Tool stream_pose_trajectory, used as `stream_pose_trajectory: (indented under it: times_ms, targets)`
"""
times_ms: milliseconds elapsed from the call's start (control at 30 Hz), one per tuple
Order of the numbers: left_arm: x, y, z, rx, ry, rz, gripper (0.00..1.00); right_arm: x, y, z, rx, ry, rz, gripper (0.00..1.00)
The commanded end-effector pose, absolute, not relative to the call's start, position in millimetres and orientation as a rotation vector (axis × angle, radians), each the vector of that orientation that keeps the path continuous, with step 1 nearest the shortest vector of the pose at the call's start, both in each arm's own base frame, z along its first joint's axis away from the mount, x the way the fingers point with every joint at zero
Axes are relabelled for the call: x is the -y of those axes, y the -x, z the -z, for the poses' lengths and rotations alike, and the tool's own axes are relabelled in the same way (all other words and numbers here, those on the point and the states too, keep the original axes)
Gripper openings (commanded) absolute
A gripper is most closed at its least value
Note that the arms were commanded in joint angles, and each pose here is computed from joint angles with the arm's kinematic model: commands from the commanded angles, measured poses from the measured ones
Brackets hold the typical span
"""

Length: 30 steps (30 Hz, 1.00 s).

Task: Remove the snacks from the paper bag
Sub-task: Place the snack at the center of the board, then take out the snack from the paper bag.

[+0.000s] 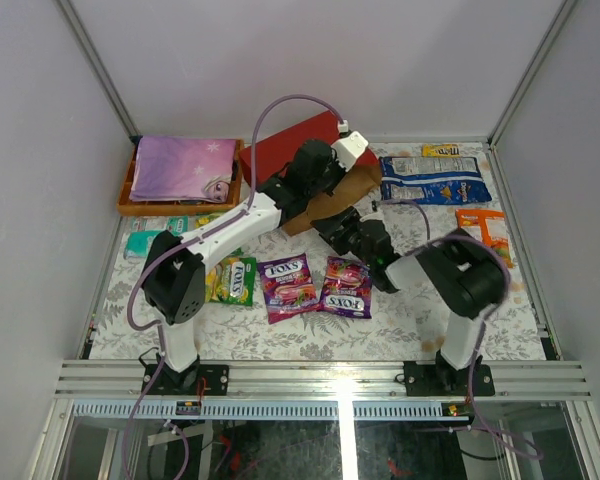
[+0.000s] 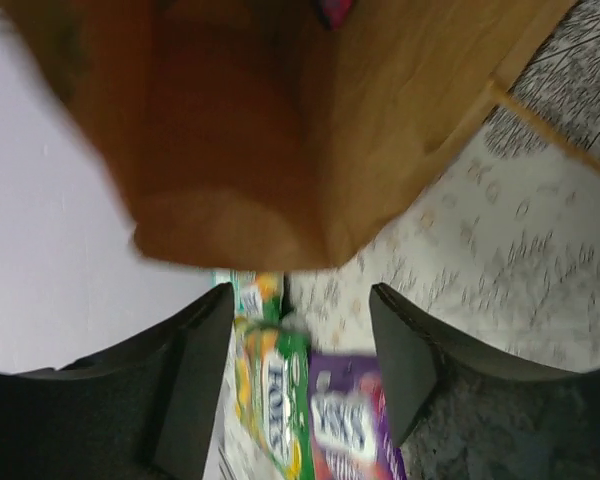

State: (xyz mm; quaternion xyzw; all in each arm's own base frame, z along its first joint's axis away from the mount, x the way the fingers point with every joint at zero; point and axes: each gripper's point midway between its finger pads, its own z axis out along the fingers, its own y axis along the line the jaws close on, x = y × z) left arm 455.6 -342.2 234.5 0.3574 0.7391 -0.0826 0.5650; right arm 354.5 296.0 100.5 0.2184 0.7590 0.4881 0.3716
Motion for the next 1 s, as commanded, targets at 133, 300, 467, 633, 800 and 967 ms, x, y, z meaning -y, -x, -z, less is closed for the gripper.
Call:
stream_pose_trajectory:
  times_ms: [133,300,467,633,800,967]
  targets:
    - [331,-459,-267,-1.678,-0.776,0.224,0.00,-322,-453,-116,-1.556,-0.931,-1.478,0.62]
    - [330,-455,-268,-1.677,-0.783,0.236,0.00,-317,-501,-94,-1.539,-1.032,-1.361,0.64]
    - [329,-453,-267,-1.681,-0.783,0.239,0.00,-316,-533,-51,-1.658,-1.163,-1.171,0.68]
    - [330,-454,-263,-1.686,-0.786,0.242,0.00,-308,-543,-11,-1.720,-1.316,-1.001,0.74]
    - [332,-455,-262,-1.688,-0.788,0.249,0.00,-317,-565,-6,-1.709,-1.325,-0.989,0.72]
    - [330,-453,-269,-1.679,-0.781,0.251,0.00,-332,-592,-2,-1.693,-1.320,-1.034,0.61]
